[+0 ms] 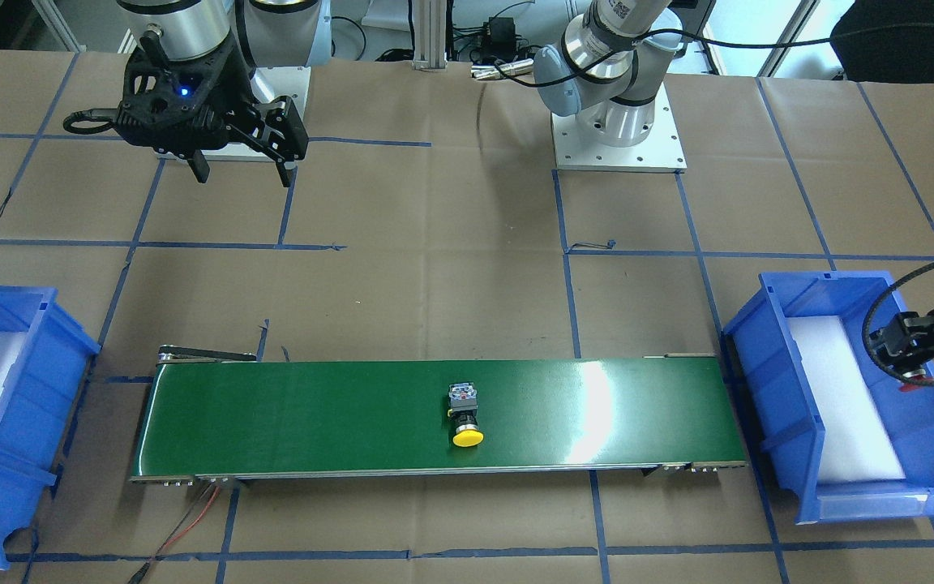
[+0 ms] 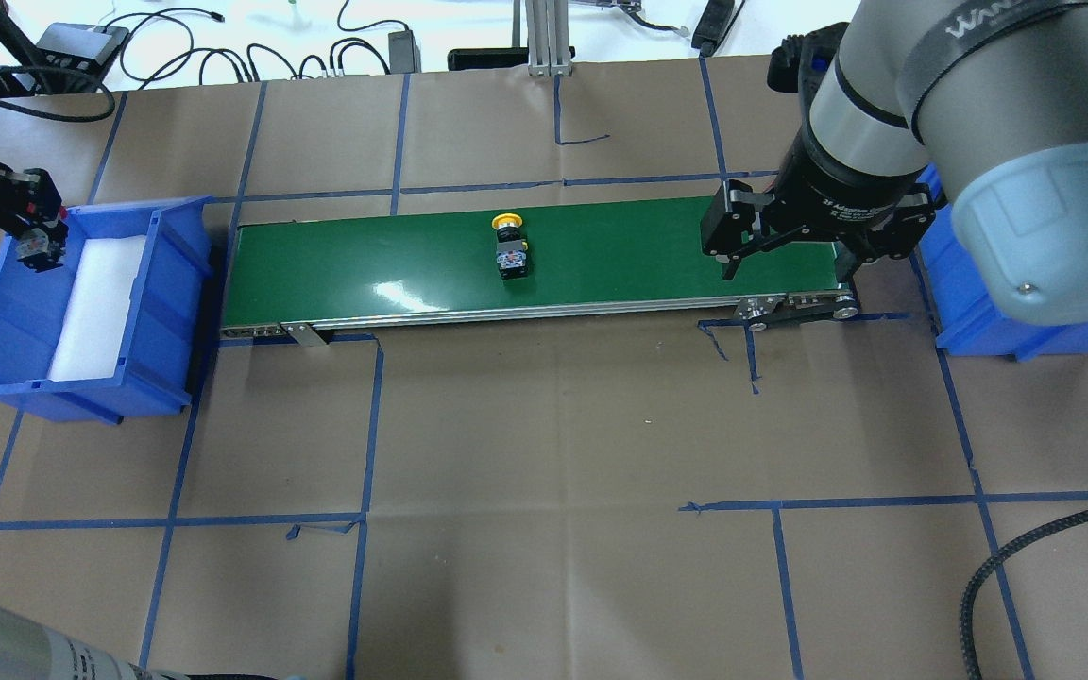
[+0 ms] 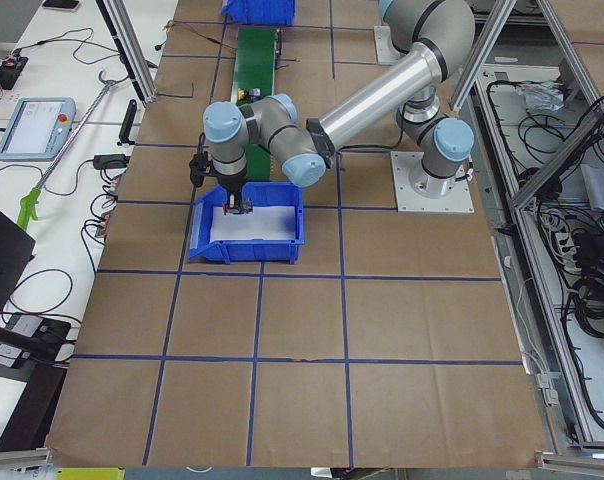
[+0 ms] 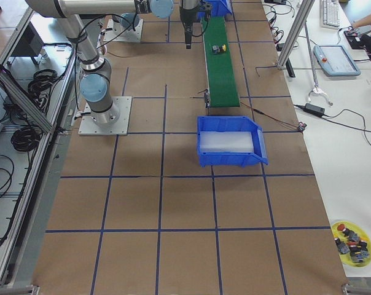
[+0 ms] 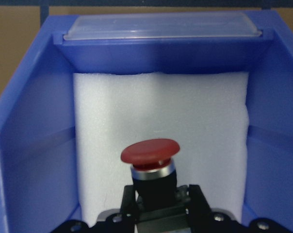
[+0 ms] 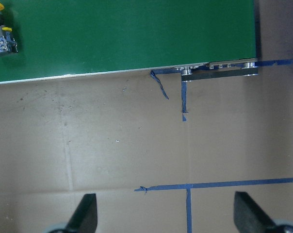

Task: Transport two buttons from left to right
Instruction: 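Release the red button on the belt while the right gripper approaches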

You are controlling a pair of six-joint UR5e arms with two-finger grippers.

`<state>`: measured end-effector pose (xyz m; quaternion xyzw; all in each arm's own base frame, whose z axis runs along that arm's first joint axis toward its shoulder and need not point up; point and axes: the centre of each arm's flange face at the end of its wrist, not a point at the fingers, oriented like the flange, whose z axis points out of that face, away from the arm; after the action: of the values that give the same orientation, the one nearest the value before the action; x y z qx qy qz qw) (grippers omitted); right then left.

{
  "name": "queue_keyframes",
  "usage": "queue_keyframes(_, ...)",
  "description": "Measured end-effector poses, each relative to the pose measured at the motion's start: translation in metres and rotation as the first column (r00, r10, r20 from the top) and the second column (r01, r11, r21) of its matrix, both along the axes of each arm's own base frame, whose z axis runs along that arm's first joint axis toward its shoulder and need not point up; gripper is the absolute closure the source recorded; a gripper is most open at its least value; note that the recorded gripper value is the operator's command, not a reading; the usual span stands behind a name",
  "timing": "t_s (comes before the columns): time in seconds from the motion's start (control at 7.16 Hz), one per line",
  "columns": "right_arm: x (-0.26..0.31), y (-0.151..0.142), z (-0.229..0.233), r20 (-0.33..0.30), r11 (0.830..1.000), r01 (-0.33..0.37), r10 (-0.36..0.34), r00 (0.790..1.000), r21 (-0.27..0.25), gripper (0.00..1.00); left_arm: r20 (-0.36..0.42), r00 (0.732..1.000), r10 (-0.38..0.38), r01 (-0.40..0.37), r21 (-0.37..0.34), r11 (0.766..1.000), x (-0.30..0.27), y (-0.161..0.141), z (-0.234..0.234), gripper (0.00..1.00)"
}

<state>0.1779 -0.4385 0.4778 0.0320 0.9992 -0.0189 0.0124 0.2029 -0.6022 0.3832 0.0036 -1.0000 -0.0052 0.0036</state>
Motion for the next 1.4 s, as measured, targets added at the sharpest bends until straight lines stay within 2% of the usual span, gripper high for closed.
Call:
queue_keyframes(0.28,0.001,-0.003,-0.001,0.006,1.000,0.006,-0.006,1.000,-0.005,0.00,-0.015,1.000,-0.020,0.020,0.031,0.999,-0.017,0.002,0.011,1.00)
queue_keyframes(0.7,-0.006,-0.026,-0.017,0.004,1.000,0.030,-0.030,1.000,-0.006,0.00,-0.019,0.998,-0.067,0.068,0.055,0.996,-0.099,-0.003,0.022,1.00)
queue_keyframes(0.84,-0.009,-0.042,-0.023,0.004,0.998,0.035,-0.035,0.999,-0.043,0.00,-0.017,0.997,-0.073,0.073,0.060,0.995,-0.130,-0.003,0.023,1.00)
queue_keyframes(0.98,-0.011,-0.059,-0.026,0.000,0.994,0.035,-0.036,0.999,-0.107,0.00,-0.019,0.997,-0.071,0.072,0.068,0.995,-0.155,-0.005,0.018,1.00)
queue_keyframes(1.12,-0.012,-0.076,-0.038,-0.006,0.989,0.040,-0.041,0.999,-0.139,0.00,-0.021,0.998,-0.064,0.065,0.080,0.995,-0.173,-0.007,0.009,1.00)
queue_keyframes(1.4,-0.013,-0.100,-0.069,-0.014,0.992,0.050,-0.052,0.999,-0.117,0.00,-0.024,0.998,-0.066,0.068,0.099,0.993,-0.197,-0.011,-0.010,1.00)
